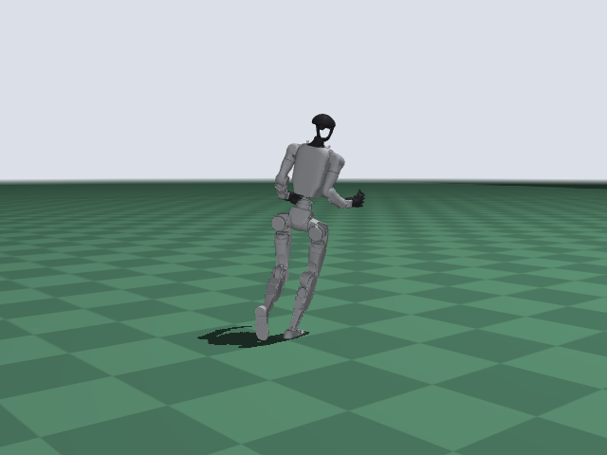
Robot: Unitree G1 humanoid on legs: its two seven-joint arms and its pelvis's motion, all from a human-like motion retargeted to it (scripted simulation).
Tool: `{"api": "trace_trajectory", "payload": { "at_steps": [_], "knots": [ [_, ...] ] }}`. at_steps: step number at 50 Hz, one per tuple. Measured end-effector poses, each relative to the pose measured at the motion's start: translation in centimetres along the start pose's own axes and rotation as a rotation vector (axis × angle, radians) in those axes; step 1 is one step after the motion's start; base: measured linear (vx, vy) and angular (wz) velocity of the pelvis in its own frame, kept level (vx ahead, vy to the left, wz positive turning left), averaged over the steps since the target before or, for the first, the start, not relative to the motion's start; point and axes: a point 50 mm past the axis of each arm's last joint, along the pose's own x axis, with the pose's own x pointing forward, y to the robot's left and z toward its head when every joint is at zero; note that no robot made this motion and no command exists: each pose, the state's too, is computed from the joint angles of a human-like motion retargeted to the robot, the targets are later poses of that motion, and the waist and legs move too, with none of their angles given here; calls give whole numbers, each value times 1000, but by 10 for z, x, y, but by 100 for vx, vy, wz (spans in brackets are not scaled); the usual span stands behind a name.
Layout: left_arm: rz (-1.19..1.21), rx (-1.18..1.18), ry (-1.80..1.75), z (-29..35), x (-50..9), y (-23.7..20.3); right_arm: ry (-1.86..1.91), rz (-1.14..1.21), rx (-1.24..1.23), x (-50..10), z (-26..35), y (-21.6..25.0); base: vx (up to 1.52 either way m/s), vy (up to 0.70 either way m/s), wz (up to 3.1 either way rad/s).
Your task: Walk run
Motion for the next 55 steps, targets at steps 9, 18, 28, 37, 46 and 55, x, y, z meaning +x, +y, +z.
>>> {"api": "trace_trajectory", "payload": {
  "at_steps": [9, 18, 28, 37, 46, 55],
  "knots": [
    [212, -153, 82, -23, -55, -16, -206, 162, -23, 20, 40, 7, 130, -53, -112],
    [231, -75, -180, 29, 12, -7, 47, 237, -27, -17, 1, -3, 154, -44, -59],
    [41, -3, -575, 119, 93, -1, 344, 174, 33, -89, -38, -24, 110, -48, -14],
    [-25, 131, -438, 102, 77, 5, 98, 86, -28, -30, -8, -2, 126, -53, -36],
    [29, 9, -75, 5, 5, -24, -235, 79, 160, 37, 38, 23, 143, -47, -85],
    [250, -68, -41, 0, -26, -8, -156, 293, 42, 37, 31, 20, 140, -39, -98]
  ]
}}
